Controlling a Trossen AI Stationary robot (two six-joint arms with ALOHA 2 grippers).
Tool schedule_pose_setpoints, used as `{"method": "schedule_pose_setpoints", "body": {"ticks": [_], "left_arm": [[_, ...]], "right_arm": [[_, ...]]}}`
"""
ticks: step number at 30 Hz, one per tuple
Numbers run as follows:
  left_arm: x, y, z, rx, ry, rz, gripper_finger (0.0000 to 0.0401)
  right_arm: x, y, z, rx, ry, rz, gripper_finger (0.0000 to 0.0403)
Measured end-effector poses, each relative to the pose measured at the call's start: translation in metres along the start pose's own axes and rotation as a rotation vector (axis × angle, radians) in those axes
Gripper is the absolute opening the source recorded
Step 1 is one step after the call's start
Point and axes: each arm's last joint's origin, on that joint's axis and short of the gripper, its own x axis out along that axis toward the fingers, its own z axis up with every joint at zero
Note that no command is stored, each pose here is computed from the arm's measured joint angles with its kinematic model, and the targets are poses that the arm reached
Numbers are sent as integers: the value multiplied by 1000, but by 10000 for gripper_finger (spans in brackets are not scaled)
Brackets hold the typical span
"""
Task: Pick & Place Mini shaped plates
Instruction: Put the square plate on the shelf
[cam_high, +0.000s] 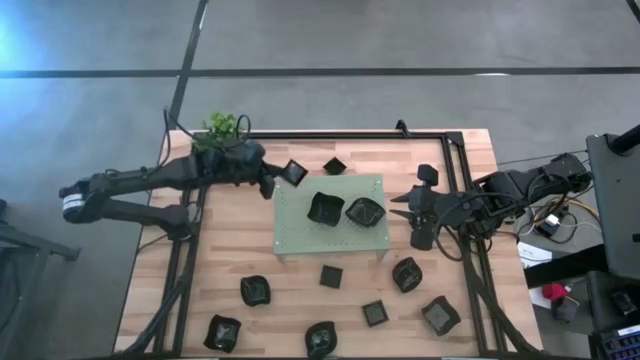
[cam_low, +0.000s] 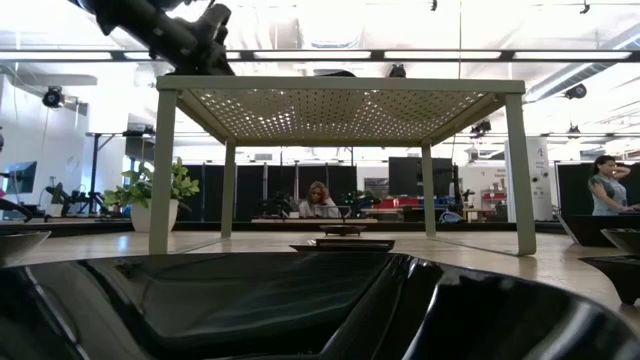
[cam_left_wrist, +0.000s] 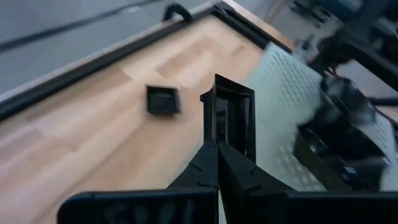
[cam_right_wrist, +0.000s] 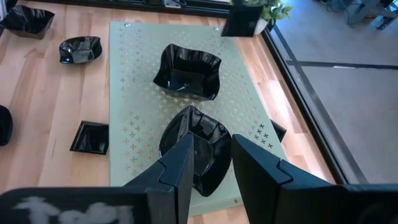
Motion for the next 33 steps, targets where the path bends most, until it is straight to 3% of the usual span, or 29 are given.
{"method": "schedule_pose_setpoints", "body": {"ticks": [17, 33], "left_arm": [[-8, -23, -13, 19, 99, -177, 0], [-12, -22, -28, -98, 269, -171, 0]], "right_arm": [[0, 0, 1, 4, -7, 2, 105], [0, 1, 3, 15, -25, 6, 105]]}}
